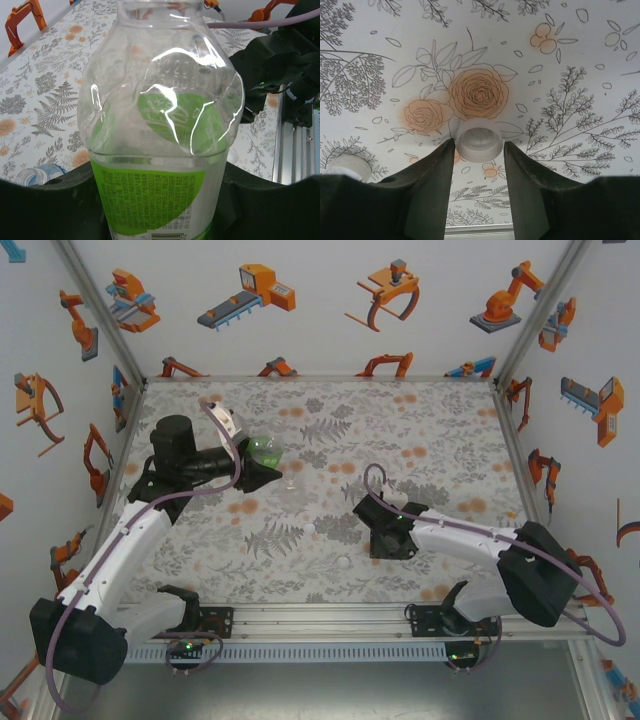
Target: Screw on the bottle caps
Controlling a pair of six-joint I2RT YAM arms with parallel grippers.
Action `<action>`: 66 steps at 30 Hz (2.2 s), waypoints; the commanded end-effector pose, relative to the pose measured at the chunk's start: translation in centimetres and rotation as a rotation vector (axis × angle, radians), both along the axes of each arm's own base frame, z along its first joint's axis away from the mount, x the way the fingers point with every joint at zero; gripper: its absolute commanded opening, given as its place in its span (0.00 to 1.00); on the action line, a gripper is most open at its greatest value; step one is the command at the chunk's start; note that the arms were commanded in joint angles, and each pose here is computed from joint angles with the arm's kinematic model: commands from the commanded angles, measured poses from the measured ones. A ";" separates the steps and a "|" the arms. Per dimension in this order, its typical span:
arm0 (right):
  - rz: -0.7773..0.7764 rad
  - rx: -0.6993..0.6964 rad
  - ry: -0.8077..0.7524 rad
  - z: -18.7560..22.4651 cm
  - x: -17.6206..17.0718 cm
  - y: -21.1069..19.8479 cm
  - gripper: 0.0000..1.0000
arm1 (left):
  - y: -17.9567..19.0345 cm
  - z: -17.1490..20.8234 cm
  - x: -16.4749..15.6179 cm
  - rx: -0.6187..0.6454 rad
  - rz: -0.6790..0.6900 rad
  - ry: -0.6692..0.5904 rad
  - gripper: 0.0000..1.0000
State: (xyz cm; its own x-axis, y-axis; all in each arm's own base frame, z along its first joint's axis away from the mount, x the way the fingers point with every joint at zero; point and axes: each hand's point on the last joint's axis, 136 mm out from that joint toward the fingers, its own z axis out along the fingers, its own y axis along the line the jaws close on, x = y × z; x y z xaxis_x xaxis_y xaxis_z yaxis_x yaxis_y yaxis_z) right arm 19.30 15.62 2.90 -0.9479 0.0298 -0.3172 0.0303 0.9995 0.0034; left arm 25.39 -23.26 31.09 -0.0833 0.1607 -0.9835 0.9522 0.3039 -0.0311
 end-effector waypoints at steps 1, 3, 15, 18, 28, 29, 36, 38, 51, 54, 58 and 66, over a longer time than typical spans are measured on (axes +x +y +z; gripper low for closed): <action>0.026 0.007 -0.029 0.4 1.4 1.0 0.44 | 0.0 1.0 -0.1 -0.013 -0.017 -0.010 0.12; 0.039 0.006 -0.030 0.5 1.6 1.3 0.44 | 0.0 1.0 -0.1 -0.012 -0.017 -0.009 0.12; 0.052 0.005 -0.032 0.4 2.1 1.9 0.41 | -0.2 0.1 0.4 0.000 -0.017 0.020 0.12; 0.056 0.018 -0.035 0.4 2.4 2.4 0.40 | -0.2 -0.2 0.6 0.008 -0.019 0.030 0.12; 0.084 0.090 -0.036 1.3 3.7 4.2 0.34 | -1.1 -1.5 0.8 0.042 -0.037 0.098 0.11; 0.089 0.100 -0.036 1.5 4.1 4.3 0.34 | -1.5 -1.6 0.7 0.044 -0.041 0.109 0.11; 0.151 0.136 -0.041 2.9 7.7 5.4 0.34 | -4.6 -3.4 0.8 0.040 -0.042 0.337 0.01; 0.168 0.141 -0.034 3.1 8.9 5.6 0.34 | -5.5 -3.6 0.9 -0.002 -0.037 0.401 0.01; 0.212 0.117 0.044 1.1 10.2 6.1 0.35 | -5.9 -3.3 1.3 -0.043 0.131 0.440 0.00; 0.202 0.117 0.046 1.0 9.9 5.8 0.37 | -6.0 -3.0 1.0 -0.056 0.119 0.433 0.00; 0.191 0.123 0.039 1.4 9.5 5.4 0.46 | -6.5 -2.0 -0.4 -0.069 0.026 0.390 0.00; 0.166 0.165 0.003 3.4 9.1 5.3 0.50 | -6.8 -1.6 -1.2 -0.048 0.011 0.345 0.00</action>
State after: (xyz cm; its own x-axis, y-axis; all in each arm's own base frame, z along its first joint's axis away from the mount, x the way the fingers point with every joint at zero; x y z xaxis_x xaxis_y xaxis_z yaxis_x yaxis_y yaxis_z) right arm 28.81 21.25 5.17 -0.9450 -0.1027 -0.3104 -0.1550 0.9766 0.1488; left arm 25.00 -30.18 27.72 -0.4766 0.1269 -0.8699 0.8458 0.3361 -0.4144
